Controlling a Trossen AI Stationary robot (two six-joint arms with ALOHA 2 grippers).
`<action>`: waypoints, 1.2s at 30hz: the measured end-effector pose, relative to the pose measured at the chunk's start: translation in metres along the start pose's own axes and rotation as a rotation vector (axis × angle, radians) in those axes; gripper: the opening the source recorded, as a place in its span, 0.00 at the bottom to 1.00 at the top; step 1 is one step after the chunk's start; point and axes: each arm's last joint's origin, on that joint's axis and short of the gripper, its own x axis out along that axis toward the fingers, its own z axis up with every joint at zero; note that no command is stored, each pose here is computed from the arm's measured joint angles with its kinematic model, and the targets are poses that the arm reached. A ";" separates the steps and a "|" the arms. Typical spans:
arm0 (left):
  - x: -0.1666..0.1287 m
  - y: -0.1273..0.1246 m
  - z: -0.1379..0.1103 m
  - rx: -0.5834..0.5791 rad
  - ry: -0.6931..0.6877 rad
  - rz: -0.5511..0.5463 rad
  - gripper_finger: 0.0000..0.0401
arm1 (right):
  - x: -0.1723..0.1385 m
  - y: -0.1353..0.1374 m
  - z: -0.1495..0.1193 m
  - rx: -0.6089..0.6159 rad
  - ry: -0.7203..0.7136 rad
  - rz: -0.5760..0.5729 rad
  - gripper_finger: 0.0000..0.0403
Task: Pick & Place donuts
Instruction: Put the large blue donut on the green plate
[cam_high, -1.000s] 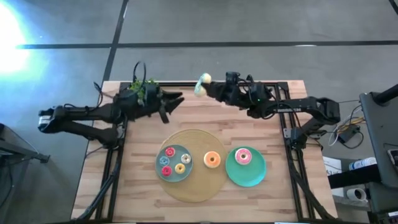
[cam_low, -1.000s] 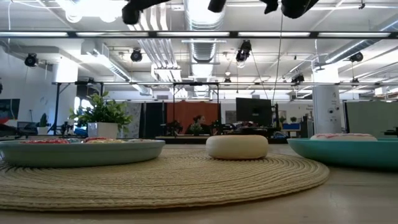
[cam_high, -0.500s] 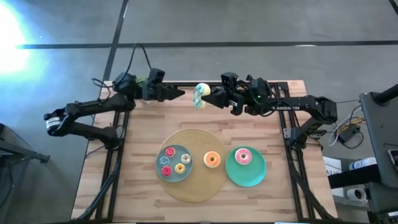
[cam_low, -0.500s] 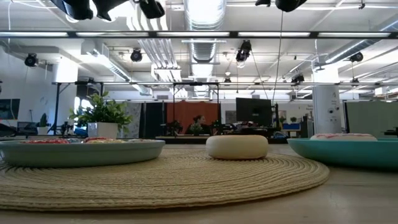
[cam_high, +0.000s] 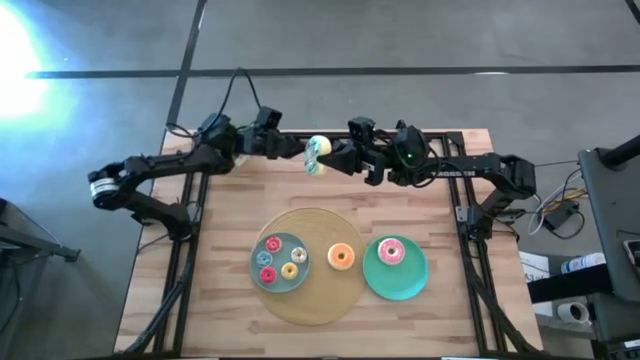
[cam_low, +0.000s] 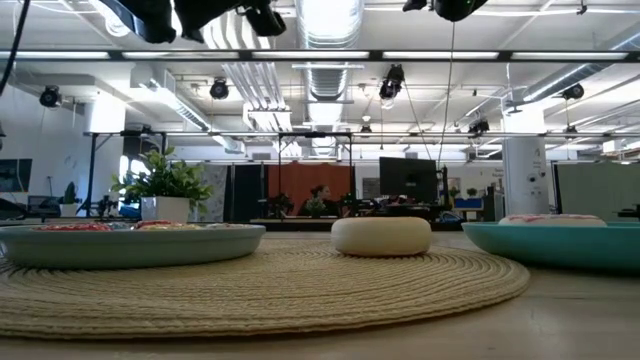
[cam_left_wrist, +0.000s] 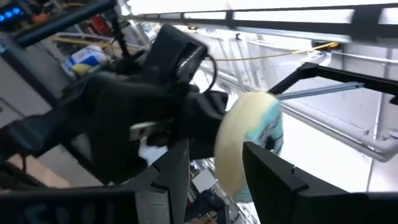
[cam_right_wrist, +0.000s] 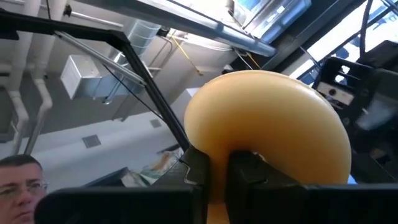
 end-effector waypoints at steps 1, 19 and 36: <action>0.001 -0.002 0.001 0.008 0.002 -0.008 0.31 | 0.000 0.000 0.000 -0.001 -0.001 0.000 0.04; 0.013 -0.003 0.005 0.020 0.048 -0.044 0.31 | 0.001 0.002 0.003 -0.015 -0.007 0.002 0.04; 0.016 -0.008 0.002 0.087 0.082 -0.073 0.31 | 0.001 0.002 0.003 -0.028 -0.008 0.004 0.04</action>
